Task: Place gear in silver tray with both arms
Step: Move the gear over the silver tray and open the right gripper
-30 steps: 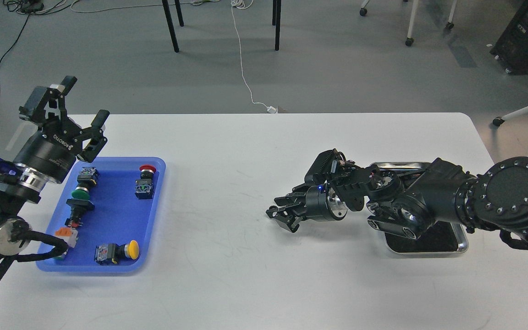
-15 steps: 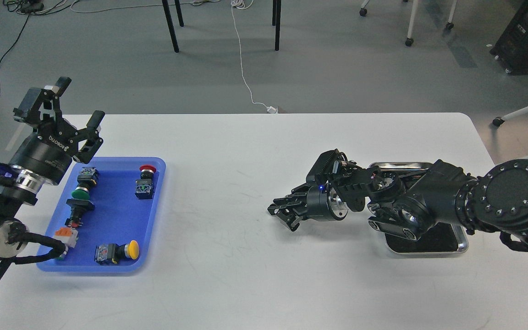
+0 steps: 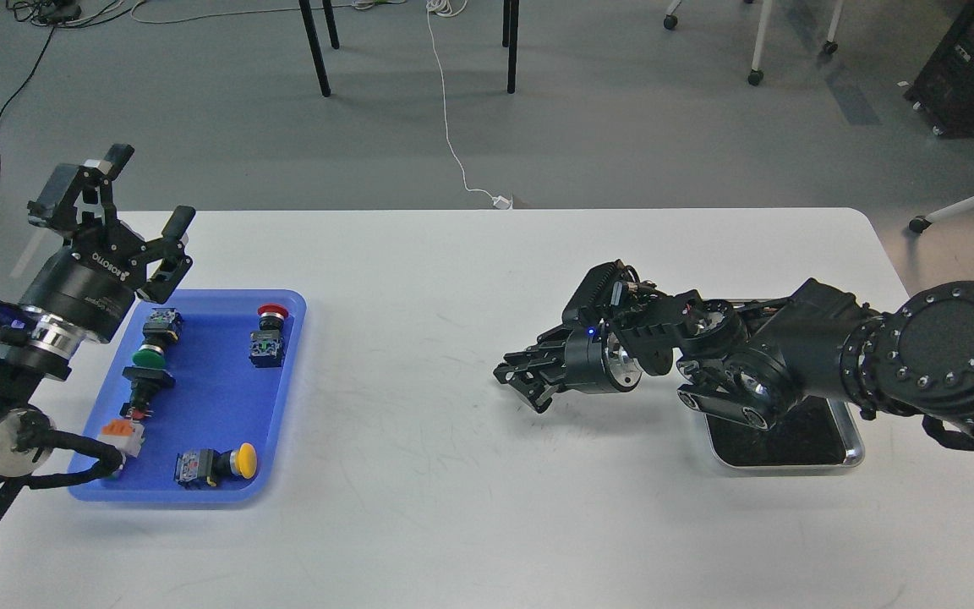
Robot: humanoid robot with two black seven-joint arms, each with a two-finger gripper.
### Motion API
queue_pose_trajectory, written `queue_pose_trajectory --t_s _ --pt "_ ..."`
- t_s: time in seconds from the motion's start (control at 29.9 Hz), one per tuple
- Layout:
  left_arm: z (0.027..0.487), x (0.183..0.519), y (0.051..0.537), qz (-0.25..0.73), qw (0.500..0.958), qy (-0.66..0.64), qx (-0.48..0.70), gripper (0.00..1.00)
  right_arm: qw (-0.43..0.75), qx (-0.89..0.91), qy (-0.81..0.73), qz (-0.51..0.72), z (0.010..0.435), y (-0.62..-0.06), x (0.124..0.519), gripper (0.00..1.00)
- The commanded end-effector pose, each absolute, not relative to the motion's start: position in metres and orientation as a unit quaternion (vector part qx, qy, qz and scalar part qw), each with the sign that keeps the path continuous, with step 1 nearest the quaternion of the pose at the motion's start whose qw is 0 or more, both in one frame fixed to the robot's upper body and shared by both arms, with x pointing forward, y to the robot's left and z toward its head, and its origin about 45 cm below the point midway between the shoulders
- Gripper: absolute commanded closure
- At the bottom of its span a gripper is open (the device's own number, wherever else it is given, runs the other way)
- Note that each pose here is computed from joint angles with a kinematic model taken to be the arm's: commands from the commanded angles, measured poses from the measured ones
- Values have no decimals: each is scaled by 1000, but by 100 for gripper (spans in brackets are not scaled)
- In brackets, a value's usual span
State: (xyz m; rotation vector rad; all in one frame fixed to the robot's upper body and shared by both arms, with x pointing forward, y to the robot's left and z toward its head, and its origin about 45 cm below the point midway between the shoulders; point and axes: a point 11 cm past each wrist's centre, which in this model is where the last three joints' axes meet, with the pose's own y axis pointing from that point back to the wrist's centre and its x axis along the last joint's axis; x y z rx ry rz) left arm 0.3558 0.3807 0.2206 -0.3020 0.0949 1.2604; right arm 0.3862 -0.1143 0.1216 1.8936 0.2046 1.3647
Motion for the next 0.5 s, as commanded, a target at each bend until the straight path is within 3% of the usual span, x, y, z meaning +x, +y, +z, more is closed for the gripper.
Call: queue_pose_trajectory --t_s 0.0,0.3,0.47 --pt "219 356 379 586 796 46 -142 2 388 737 76 548 136 -110 396 85" --pt "216 356 374 584 798 51 -144 2 384 720 69 574 174 -98 415 84" --pt "217 356 374 580 800 51 -144 2 378 714 132 574 191 -84 397 84"
